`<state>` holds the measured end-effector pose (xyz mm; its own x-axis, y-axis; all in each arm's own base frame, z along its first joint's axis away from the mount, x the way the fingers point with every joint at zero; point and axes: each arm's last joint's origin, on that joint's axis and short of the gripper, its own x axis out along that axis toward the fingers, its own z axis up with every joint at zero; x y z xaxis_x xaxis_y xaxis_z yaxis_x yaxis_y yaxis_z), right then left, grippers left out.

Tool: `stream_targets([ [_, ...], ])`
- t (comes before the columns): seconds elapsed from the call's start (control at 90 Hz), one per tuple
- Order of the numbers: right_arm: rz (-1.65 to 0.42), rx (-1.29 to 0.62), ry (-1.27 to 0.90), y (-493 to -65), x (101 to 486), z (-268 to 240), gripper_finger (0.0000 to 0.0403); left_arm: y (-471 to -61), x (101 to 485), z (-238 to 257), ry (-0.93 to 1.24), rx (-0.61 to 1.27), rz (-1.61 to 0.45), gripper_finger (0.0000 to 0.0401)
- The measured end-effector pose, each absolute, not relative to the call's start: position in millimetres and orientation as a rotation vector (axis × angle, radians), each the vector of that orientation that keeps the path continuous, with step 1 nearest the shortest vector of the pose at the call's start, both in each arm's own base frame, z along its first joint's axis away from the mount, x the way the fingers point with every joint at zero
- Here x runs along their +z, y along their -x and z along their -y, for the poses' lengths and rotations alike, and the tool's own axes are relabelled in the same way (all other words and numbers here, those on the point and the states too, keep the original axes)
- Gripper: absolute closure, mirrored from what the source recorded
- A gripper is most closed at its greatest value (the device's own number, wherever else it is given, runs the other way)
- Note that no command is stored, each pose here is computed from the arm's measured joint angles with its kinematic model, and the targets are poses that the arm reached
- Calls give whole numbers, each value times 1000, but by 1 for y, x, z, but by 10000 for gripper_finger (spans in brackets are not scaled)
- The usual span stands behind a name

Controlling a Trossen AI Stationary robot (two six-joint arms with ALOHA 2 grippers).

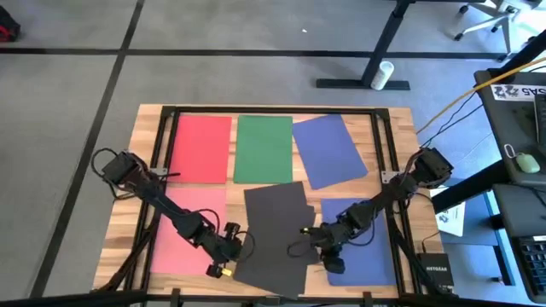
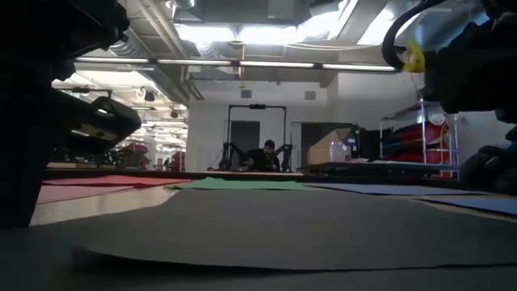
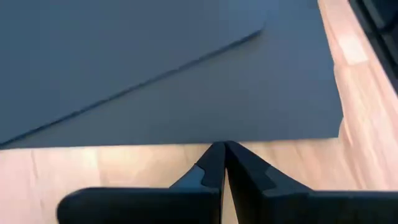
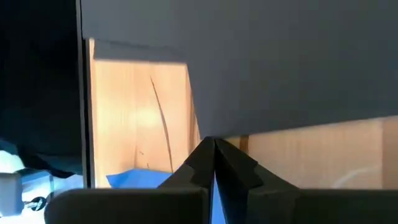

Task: Organize paper
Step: Stack the black paper on top of the black papers

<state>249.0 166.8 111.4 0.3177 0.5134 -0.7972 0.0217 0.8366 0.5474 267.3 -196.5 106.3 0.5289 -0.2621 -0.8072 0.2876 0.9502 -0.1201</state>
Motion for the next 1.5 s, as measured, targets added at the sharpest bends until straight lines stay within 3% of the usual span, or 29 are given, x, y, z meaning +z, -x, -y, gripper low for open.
stream_targets([
  [0.722,-1101,420,-568,-264,101,-176,403,-274,107,201,-9,-347,-872,401],
  [1.1,-1129,501,-486,-285,132,-191,403,-274,109,203,-12,-359,-847,401],
  [1.322,-1360,249,-251,-276,146,-180,403,-273,114,201,-28,-348,-855,401],
  [1.5,-1423,57,-144,-275,143,-155,403,-269,132,191,-77,-252,-829,401],
])
